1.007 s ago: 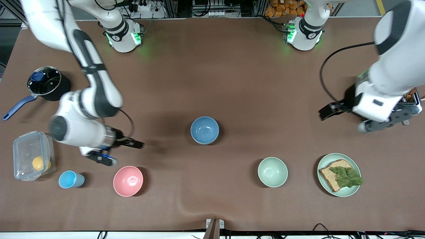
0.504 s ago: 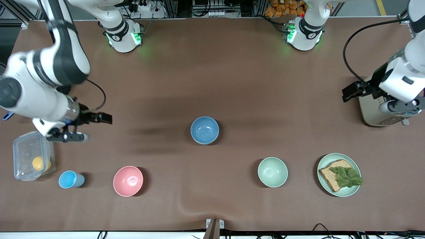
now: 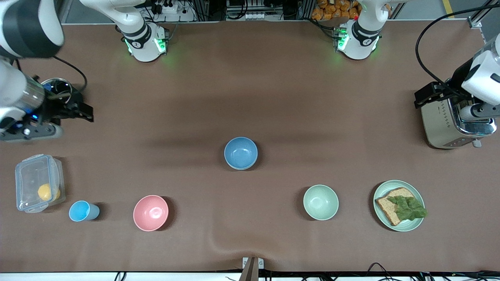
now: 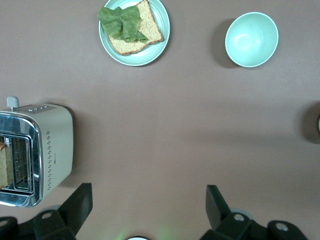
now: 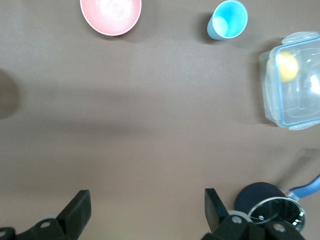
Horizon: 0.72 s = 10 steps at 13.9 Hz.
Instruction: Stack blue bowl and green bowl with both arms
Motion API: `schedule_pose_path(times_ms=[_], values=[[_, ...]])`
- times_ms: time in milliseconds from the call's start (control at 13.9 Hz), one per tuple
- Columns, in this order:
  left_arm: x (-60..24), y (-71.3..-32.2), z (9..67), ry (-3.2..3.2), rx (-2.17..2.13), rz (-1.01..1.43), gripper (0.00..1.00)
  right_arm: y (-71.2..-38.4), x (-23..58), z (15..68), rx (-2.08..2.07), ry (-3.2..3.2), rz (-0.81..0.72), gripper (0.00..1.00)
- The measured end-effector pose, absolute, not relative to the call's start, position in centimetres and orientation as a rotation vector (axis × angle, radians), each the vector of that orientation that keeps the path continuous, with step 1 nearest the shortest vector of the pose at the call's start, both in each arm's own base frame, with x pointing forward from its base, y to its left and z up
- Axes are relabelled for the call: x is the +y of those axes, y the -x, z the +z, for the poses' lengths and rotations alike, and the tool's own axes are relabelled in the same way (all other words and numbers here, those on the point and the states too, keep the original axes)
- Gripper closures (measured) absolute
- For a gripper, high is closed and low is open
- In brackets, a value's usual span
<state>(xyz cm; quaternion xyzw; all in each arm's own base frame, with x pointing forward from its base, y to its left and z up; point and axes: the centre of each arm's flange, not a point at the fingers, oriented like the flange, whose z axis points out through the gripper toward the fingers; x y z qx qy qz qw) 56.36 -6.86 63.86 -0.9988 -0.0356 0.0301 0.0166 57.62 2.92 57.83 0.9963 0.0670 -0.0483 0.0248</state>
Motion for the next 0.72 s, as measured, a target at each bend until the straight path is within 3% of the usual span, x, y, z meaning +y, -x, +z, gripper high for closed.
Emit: schedule_pose_path(times_ms=[288,719], values=[[-6.9,-55.0,64.3,3.102,-0.072,0.096,0.00,-56.8,0.6,61.8,0.262,-3.074,-0.071,0.00],[-6.8,-54.1,64.7,3.140,-0.062,0.101,0.00,-56.4,-0.5,62.9,0.141,-3.087,-0.039,0.00]])
